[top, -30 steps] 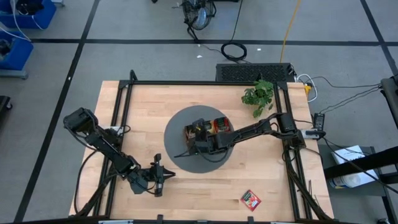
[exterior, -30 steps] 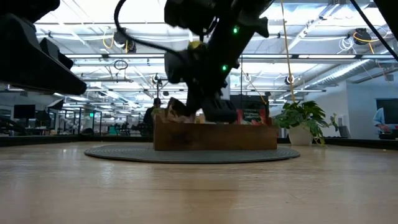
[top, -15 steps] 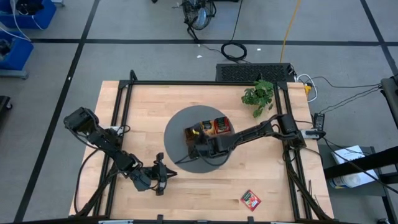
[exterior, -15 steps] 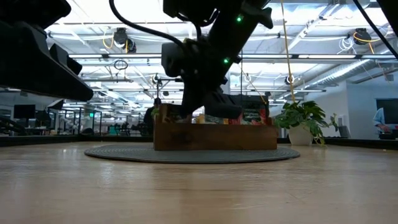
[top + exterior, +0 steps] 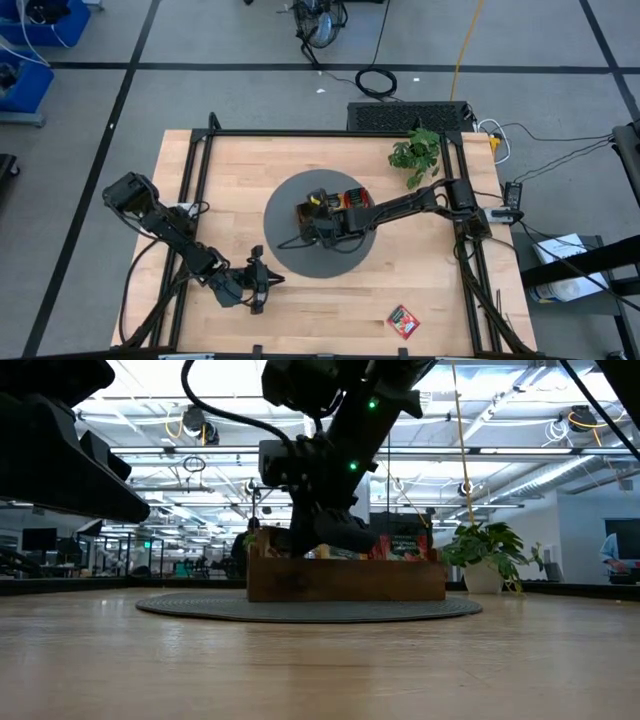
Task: Pick & Place Tea
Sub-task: Put the light brown tea sachet into the left section of the wooden organizer, then adjust the wooden organizer
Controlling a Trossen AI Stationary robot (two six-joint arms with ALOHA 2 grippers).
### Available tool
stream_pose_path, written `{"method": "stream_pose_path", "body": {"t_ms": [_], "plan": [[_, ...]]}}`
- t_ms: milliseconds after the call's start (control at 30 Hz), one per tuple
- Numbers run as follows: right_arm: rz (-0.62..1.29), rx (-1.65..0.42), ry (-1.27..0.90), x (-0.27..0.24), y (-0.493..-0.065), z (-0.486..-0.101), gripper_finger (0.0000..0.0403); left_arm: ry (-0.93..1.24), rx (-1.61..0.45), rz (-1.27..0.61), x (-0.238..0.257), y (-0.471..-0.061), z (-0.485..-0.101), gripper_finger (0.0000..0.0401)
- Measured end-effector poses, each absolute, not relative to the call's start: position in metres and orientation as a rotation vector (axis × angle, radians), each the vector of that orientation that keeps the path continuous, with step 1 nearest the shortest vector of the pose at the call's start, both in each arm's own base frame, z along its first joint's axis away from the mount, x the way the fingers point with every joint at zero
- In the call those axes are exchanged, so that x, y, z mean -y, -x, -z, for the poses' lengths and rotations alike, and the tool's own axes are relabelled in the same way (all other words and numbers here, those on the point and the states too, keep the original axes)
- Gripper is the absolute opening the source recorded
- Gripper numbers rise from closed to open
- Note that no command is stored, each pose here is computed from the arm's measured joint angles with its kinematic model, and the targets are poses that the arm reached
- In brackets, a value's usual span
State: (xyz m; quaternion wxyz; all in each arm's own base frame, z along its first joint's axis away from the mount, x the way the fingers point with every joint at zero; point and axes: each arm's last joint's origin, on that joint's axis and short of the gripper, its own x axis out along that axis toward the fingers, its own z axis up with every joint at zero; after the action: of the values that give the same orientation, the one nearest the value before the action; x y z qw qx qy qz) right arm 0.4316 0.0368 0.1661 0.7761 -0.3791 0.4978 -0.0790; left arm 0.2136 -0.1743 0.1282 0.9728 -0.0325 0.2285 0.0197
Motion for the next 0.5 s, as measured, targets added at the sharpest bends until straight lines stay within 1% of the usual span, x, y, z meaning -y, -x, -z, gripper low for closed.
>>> {"method": "stream_pose_path", "body": {"t_ms": [100,233,367,500], "plan": [[0.122,-1.066,0.758,-0.0383,-0.432,-0.1652,0.0099,0.063,-0.461,-0.039,0.1743,-0.2136,-0.1282,0.0024],[0.131,-1.06,0.756,-0.0388,-0.4323,-0.1655,0.0131,0.061,-0.462,-0.039,0.1742,-0.2136,-0.1281,0.0024],[0.162,-1.038,0.784,-0.042,-0.4338,-0.1673,0.0148,0.061,-0.462,-0.039,0.1742,-0.2136,-0.1281,0.0024],[0.253,-1.037,0.875,-0.0451,-0.4334,-0.1704,0.0152,0.06,-0.462,-0.039,0.1742,-0.2136,-0.1281,0.0024]]}}
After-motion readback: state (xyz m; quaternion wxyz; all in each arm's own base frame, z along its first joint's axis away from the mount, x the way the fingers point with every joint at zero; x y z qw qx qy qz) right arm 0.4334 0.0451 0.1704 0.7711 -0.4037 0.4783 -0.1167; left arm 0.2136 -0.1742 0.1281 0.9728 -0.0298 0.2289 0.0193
